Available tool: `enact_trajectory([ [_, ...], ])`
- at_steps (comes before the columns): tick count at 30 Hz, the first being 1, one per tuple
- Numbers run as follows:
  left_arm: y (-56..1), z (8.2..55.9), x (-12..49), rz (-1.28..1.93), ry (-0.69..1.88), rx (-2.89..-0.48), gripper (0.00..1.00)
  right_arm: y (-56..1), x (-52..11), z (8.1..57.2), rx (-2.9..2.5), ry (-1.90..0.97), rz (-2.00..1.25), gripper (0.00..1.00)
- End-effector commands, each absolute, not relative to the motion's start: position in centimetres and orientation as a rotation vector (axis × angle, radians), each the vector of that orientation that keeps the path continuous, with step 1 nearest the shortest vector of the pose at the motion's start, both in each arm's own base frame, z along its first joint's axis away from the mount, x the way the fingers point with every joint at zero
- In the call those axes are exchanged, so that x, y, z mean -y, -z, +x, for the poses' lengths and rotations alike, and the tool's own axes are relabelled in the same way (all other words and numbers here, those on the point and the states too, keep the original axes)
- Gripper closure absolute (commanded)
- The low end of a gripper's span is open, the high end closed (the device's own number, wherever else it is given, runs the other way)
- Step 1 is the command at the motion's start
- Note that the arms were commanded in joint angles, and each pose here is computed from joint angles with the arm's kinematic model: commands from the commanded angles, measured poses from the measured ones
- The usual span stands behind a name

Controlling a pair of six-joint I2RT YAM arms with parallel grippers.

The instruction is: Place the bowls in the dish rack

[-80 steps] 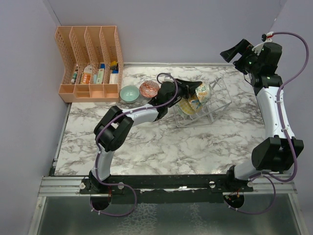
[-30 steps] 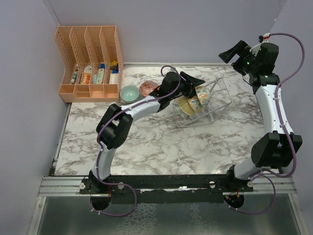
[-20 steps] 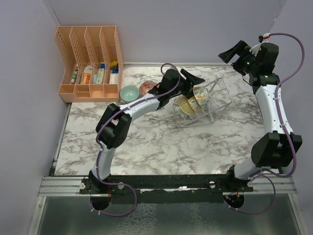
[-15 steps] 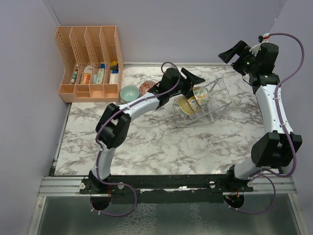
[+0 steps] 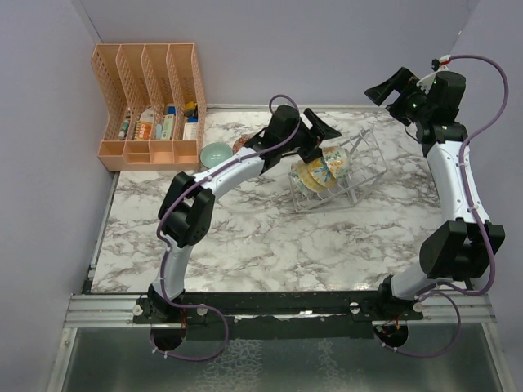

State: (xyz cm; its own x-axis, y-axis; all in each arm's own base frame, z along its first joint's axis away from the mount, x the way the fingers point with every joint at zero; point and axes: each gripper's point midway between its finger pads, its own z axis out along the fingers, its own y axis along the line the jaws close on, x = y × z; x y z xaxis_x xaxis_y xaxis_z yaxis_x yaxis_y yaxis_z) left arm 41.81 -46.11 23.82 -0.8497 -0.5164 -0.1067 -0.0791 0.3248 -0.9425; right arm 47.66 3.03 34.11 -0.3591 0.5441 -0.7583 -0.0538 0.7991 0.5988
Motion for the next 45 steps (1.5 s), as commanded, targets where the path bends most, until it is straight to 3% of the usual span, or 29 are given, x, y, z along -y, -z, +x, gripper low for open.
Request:
enact_trajectory([
  [1,-23.2,41.3,44.9,-0.450,1.418,-2.287,0.19,-36.0,-3.1,47.8,-1.794,-0.666,0.335,0.01],
  [37,-26.9,41.6,40.0,-0.288,1.137,-2.192,0.16,-35.7,-3.4,47.5,-1.798,-0.688,0.330,0.02],
  [45,-24.4,40.8,37.9,-0.318,1.073,-2.234,0.16,-35.5,-3.3,47.5,-1.801,-0.678,0.330,0.02],
])
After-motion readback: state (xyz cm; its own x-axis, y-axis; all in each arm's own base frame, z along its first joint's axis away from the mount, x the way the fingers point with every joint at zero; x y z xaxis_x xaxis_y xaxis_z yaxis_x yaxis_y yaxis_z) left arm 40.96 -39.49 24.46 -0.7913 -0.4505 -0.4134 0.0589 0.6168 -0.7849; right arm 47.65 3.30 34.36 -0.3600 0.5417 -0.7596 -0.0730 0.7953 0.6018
